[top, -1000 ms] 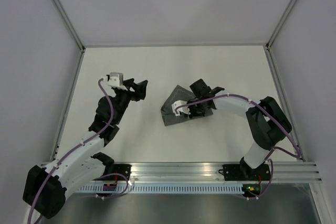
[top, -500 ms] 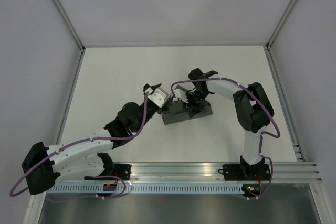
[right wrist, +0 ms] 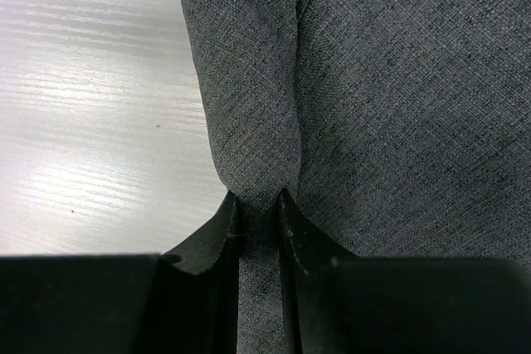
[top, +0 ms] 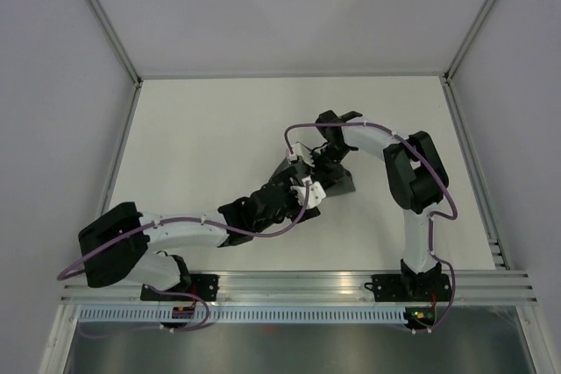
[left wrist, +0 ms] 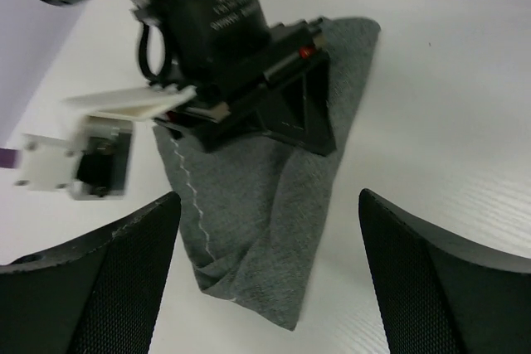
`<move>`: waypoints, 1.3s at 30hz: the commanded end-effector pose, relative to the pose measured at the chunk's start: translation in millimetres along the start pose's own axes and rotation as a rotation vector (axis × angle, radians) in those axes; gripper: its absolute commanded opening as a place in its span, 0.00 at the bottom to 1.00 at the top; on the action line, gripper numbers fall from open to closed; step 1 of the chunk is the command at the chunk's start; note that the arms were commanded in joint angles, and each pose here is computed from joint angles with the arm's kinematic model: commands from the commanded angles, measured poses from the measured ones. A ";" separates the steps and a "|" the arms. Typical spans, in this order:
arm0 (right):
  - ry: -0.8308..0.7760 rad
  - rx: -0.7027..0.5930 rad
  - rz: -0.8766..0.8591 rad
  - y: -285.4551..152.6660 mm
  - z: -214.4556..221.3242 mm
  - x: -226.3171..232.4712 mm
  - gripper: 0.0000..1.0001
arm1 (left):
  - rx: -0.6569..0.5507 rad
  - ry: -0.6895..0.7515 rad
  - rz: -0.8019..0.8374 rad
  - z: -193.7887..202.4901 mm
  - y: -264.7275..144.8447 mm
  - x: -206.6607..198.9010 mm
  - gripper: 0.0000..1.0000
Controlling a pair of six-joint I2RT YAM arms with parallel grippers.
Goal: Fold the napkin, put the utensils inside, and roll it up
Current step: Roll the napkin with the utensil
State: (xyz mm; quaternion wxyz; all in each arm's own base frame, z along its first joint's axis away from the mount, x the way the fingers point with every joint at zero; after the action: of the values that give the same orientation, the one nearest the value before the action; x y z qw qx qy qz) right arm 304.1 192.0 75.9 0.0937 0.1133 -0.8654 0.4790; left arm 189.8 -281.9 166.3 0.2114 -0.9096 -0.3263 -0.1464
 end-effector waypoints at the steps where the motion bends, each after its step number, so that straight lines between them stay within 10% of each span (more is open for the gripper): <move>1: 0.077 0.199 -0.077 34.2 52.6 0.7 0.01 | 0.001 -0.033 0.061 4.6 14.8 -15.1 0.91; 19: 0.116 0.215 -0.127 36.9 60.3 3.1 0.00 | 0.073 -0.006 0.094 52.2 77.5 -45.9 0.87; 39: 0.146 0.204 -0.146 36.8 63.8 2.7 0.00 | 0.177 -0.053 0.166 86.8 86.6 -48.1 0.58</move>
State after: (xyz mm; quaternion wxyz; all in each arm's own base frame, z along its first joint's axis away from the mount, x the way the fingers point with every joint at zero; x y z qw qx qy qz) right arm 304.6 188.9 70.4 0.1457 0.1226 -0.8649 0.4644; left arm 226.1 -322.5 59.9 0.2865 -0.9084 -0.2850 -0.1073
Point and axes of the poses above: each gripper's point midway between its finger pads, its own y axis out along the fingers, its own x axis along the line the jaws close on, z = x × y, the point moved 7 cm from there along -y, back along the fingers, and after that the axes turned 2 degrees about -y, right-handed, at the moved point
